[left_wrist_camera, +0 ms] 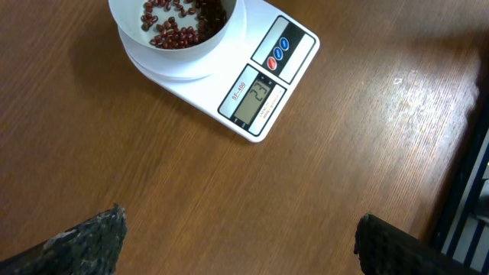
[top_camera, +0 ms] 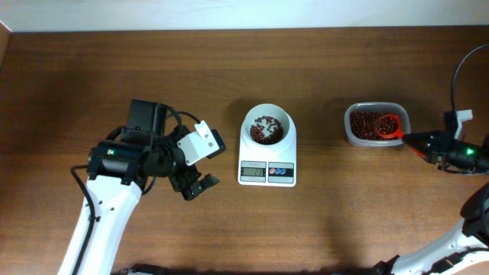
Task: Scoop and weigh 50g on scale
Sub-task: 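Dip the scoop into the red beans again and lift it, then carry the filled scoop left over the white bowl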
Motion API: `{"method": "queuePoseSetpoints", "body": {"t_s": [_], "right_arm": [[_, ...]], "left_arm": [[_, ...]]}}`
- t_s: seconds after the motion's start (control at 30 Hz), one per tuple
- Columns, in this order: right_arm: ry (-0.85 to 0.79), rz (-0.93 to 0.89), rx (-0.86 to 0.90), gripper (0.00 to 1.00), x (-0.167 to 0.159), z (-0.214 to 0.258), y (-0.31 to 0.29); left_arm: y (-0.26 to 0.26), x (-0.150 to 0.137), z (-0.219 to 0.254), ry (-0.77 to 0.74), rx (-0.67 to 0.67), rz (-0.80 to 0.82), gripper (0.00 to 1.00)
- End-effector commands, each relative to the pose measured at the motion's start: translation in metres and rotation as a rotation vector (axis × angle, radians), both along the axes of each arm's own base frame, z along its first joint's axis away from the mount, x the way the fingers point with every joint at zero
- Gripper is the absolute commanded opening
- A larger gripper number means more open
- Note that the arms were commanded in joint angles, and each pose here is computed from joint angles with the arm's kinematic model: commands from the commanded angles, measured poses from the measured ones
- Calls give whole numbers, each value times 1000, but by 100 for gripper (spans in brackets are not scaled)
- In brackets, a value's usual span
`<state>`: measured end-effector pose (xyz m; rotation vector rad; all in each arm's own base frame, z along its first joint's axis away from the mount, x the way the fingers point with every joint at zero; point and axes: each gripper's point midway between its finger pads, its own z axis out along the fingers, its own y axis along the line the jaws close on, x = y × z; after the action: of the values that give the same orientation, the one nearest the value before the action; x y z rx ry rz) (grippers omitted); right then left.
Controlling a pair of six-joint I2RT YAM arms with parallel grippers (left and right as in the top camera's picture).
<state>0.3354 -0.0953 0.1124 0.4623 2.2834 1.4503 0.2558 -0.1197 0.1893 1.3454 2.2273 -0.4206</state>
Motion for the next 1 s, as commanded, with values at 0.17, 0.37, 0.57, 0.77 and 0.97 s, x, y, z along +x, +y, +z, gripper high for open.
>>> {"method": "queuePoseSetpoints", "body": {"t_s": [0.17,0.37,0.57,0.77,0.97], "right_arm": [[7,-29,32,4,5,0,-2],[3,-33,43,4,5,2,-2],[-46,-37,93,4,6,15,4],[-34,-22,117,4,1,20,11],[-81,28,167,4,5,34,35]], "left_arm": [[-1,-2,-2,12,-5,6,99],[-1,-2,-2,11,-5,6,99],[-1,-2,-2,12,-5,6,99],[-1,-2,-2,11,-5,6,99],[-1,-2,-2,12,-5,6,99]]}}
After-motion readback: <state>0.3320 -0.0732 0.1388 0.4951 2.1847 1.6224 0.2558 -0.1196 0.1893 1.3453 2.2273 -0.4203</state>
